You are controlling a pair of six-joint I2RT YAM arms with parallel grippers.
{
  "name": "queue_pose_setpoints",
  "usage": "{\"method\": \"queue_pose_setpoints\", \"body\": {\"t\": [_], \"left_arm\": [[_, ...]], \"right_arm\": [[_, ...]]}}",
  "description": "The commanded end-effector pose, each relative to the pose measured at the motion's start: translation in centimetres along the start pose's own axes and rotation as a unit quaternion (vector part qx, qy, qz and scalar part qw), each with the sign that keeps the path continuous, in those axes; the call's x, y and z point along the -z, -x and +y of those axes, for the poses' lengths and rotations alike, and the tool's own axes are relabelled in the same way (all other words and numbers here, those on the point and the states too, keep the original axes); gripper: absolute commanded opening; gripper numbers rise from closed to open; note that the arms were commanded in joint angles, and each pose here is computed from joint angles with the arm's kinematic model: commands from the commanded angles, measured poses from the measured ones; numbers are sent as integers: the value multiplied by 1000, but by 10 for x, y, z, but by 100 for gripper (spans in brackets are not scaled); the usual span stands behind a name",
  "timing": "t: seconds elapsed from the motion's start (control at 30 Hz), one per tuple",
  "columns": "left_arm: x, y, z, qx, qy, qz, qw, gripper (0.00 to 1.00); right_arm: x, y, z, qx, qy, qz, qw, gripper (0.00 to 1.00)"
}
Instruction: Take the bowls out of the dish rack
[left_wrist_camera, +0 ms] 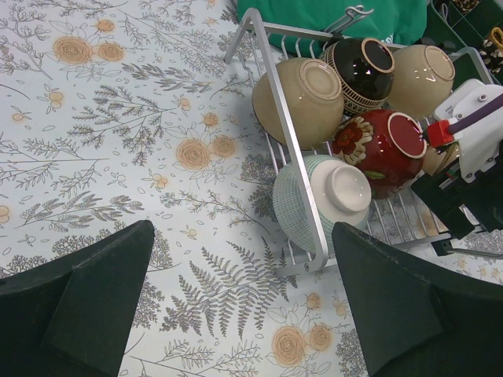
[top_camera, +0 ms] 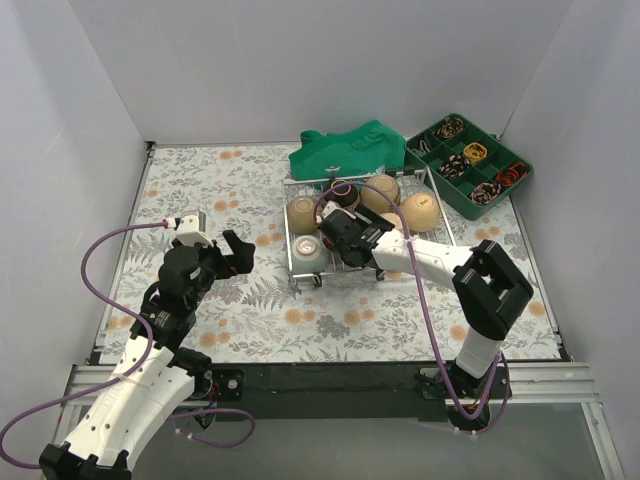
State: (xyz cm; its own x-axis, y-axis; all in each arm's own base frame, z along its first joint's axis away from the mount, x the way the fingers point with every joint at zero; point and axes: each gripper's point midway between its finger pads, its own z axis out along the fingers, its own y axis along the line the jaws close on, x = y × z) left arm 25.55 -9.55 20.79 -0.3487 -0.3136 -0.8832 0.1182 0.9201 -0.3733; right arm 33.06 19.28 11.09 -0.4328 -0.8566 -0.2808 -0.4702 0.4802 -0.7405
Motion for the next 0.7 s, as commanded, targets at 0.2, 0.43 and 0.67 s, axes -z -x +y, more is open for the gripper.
{"method": "queue_pose_setpoints", "body": {"t": [0.2, 0.43, 0.67], "left_arm": [[-1, -2, 1, -9, 1, 3, 1000, 98], [-3, -3, -2, -10, -7, 6, 1000, 98], [-5, -2, -15, -16, -41, 11, 999, 98]], "right_arm": [[32, 42, -46, -94, -24, -66, 993, 34], [45, 59, -64, -139, -25, -94, 986, 23], [58, 65, -78, -215, 17, -129, 968, 21]]}}
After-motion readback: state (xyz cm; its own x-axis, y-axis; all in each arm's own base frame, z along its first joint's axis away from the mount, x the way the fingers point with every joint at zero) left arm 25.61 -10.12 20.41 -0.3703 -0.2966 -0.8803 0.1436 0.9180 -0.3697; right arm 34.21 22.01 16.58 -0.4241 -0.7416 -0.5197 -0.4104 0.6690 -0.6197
